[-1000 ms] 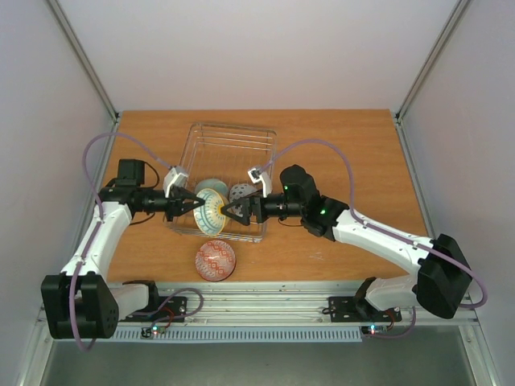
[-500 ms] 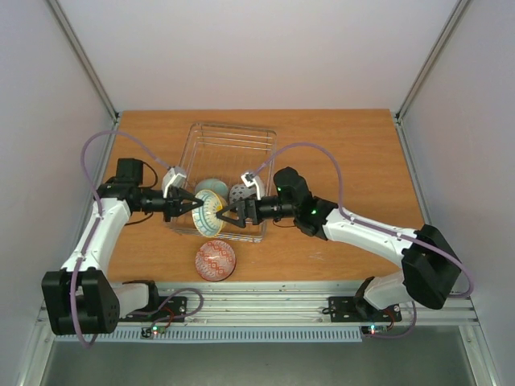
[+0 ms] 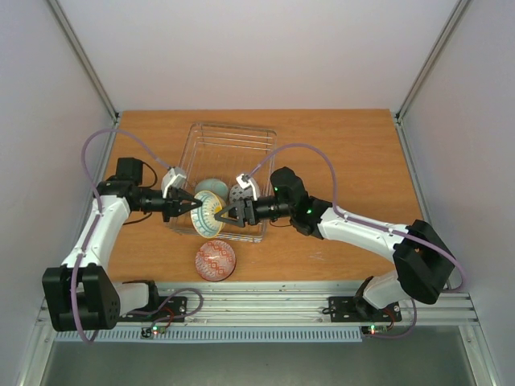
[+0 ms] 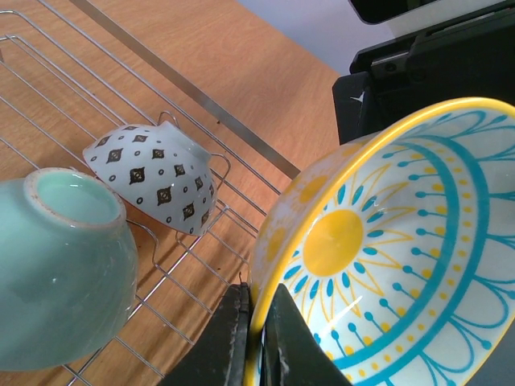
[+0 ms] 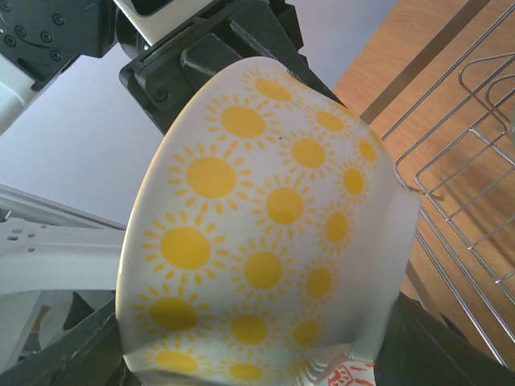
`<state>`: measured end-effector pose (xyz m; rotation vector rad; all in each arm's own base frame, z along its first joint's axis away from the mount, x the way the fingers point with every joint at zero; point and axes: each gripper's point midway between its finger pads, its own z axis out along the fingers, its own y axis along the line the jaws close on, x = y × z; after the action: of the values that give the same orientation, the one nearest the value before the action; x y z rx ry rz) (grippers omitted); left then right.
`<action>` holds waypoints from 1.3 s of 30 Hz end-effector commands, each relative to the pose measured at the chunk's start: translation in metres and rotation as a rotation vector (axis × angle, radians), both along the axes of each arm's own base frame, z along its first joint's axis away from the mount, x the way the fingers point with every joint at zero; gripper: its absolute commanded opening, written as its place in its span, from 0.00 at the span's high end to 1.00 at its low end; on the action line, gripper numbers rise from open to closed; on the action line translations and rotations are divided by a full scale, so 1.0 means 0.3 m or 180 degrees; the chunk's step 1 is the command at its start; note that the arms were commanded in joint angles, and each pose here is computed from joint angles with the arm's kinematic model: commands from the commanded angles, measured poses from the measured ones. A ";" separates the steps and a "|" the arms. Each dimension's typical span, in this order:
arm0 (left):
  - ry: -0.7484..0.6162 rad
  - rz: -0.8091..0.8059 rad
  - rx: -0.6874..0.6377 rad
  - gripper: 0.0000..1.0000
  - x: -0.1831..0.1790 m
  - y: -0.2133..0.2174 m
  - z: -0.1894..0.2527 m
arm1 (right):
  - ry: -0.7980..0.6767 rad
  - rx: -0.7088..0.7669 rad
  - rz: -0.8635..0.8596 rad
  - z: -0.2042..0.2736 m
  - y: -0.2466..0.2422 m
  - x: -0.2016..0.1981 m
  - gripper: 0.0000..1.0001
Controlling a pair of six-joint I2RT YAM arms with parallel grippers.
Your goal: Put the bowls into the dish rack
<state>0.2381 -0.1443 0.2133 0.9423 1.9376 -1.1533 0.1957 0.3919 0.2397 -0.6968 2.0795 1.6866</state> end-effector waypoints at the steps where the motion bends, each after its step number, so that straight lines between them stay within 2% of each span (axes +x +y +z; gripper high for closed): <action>1: -0.0161 -0.0119 -0.0293 0.99 -0.020 -0.028 0.091 | -0.0095 0.0099 0.0051 0.043 0.018 0.003 0.98; 2: -0.0199 -0.0082 -0.0260 0.96 -0.014 -0.025 0.089 | -0.0121 0.0076 0.0039 0.044 0.015 0.005 0.99; 3: -0.0206 -0.0018 -0.0229 0.83 -0.006 -0.021 0.086 | -0.0145 0.0027 -0.0001 0.041 0.011 0.010 0.99; 5: -0.0393 0.0135 -0.0117 0.50 0.022 -0.009 0.085 | -0.0235 -0.0175 -0.0145 0.028 -0.004 0.034 0.99; 7: -0.0456 0.0418 0.0021 0.36 0.058 0.013 0.075 | -0.0443 -0.0414 -0.0357 0.035 -0.019 0.085 0.99; 10: -0.0393 0.0862 0.0258 0.24 0.137 0.062 0.046 | -0.0690 -0.0886 -0.0627 0.027 -0.046 0.170 0.99; 16: -0.0403 0.1357 0.0467 0.21 0.210 0.124 0.021 | -0.1216 -0.1742 -0.1122 0.045 -0.089 0.395 0.99; 22: -0.0376 0.1369 0.0467 0.21 0.210 0.125 0.011 | -0.1783 -0.2909 -0.1589 0.010 -0.151 0.635 0.99; 29: -0.0365 0.1298 0.0436 0.21 0.195 0.115 0.011 | -0.2403 -0.3658 -0.1963 0.008 -0.161 0.842 0.99; 34: -0.0379 0.1275 0.0437 0.21 0.188 0.113 0.014 | -0.2536 -0.4120 -0.1977 -0.064 -0.175 0.935 0.99; 39: -0.0366 0.1233 0.0412 0.21 0.184 0.107 0.010 | -0.2497 -0.4610 -0.1829 -0.202 -0.207 0.989 0.99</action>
<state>0.2941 -0.1097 0.2109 0.6179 2.0487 -0.7390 0.4787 0.3583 0.1848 -0.7443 2.1956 -0.3349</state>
